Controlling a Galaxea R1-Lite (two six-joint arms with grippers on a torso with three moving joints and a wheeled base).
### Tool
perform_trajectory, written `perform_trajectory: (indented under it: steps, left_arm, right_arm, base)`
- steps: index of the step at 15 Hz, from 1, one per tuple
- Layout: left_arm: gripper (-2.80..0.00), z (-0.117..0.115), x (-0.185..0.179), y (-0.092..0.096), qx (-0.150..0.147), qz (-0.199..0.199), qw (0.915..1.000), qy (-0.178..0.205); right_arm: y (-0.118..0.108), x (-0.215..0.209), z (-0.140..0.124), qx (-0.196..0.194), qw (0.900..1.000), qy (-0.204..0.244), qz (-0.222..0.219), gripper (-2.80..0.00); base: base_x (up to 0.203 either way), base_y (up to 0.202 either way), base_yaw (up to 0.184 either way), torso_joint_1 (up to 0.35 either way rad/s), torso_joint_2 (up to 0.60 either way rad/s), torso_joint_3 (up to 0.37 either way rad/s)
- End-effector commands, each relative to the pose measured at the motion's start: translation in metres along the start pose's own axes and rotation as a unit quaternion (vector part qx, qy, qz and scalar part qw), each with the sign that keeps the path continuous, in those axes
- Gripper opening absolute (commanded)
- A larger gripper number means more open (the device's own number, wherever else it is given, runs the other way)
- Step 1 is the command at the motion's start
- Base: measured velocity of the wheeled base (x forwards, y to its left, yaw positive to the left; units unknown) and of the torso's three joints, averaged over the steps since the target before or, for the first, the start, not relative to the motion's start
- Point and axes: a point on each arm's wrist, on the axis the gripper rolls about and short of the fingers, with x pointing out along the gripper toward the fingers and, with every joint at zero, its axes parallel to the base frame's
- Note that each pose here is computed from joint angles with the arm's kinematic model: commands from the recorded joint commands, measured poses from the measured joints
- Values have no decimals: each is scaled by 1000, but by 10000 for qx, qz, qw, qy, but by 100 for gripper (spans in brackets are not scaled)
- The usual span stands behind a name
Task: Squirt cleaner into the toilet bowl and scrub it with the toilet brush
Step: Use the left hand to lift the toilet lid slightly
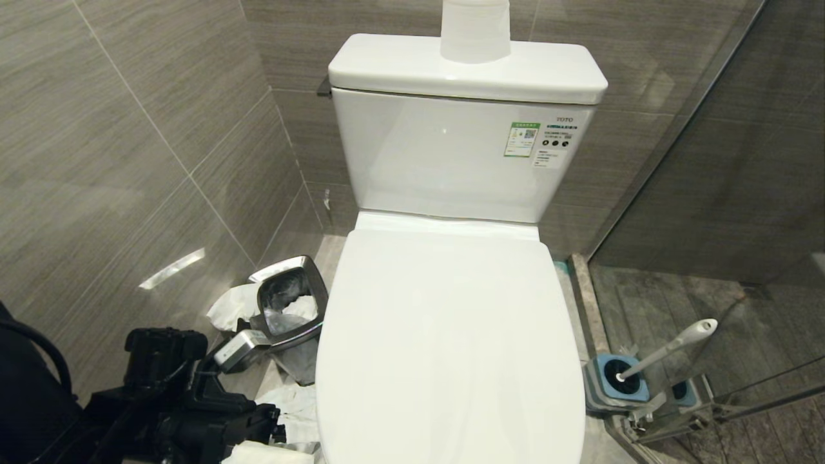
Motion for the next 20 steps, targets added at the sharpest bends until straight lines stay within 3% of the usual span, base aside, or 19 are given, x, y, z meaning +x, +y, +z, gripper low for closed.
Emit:
perform_trajectory:
  steps: [1,6,14,18,20]
  left_arm:
    - [0,4,8,-5,109,-152,9997,135]
    - [0,29,26,-11,119,273,9995,137]
    - [0,53,26,-32,-6,130,9998,-155]
    - [0,71,24,-56,-198,-111,9990,-389]
    - [0,75,21,-67,-509,-188,9975,-458]
  right_arm:
    - [0,0,0,3,10000,-3,0,-280]
    - [0,0,0,3,10000,7,2,-280]
    - [0,0,0,3,10000,1,2,-280]
    - [0,0,0,3,10000,1,2,-280]
    - [0,0,0,3,10000,3,2,-280]
  base:
    - [0,0,0,0,0,0]
    - [0,0,0,0,0,0]
    - [0,0,0,0,0,0]
    - [0,0,0,0,0,0]
    - [0,0,0,0,0,0]
